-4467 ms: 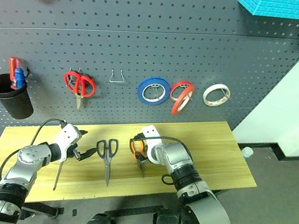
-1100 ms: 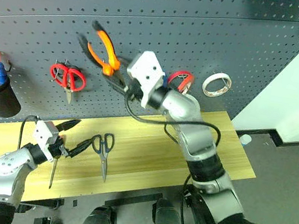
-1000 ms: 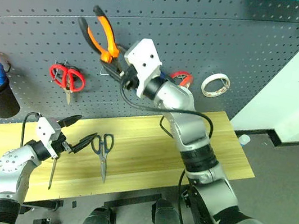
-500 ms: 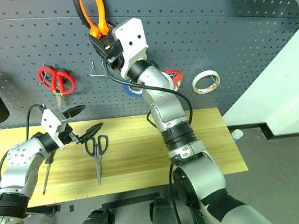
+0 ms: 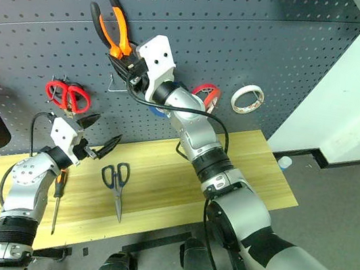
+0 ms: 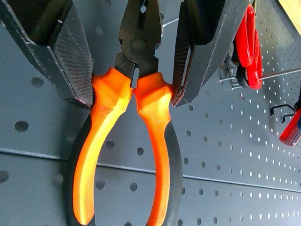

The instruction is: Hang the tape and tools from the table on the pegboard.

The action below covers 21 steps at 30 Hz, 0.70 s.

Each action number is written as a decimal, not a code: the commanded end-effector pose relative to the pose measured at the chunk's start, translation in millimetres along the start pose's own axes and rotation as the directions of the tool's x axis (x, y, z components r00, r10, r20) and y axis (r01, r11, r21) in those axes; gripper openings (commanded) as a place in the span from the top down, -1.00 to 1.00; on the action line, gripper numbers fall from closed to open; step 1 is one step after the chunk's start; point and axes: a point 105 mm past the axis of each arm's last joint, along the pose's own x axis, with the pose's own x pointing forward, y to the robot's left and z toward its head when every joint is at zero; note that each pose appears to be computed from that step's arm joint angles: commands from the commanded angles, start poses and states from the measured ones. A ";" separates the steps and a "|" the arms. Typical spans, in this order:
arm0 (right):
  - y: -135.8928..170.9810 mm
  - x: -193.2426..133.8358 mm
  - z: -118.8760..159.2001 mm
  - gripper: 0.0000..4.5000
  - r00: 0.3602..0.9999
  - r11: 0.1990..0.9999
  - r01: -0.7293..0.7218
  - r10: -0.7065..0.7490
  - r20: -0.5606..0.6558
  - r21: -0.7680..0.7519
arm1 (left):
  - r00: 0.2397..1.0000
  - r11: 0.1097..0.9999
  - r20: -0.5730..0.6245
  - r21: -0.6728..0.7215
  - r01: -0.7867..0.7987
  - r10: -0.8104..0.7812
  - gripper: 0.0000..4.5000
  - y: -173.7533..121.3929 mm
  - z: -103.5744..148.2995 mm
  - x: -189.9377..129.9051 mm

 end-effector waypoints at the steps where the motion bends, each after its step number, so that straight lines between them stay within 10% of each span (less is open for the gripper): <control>1: 32.9 24.1 40.8 0.08 0.987 0.997 -0.059 0.052 0.153 0.041 | 1.000 0.999 0.017 0.035 -0.010 0.009 -1.00 3.7 14.4 -0.2; 21: 47.5 29.3 35.6 0.08 0.985 0.991 -0.099 0.084 0.153 0.090 | 0.999 0.999 -0.025 0.022 -0.028 0.028 -1.00 -0.8 16.2 -8.4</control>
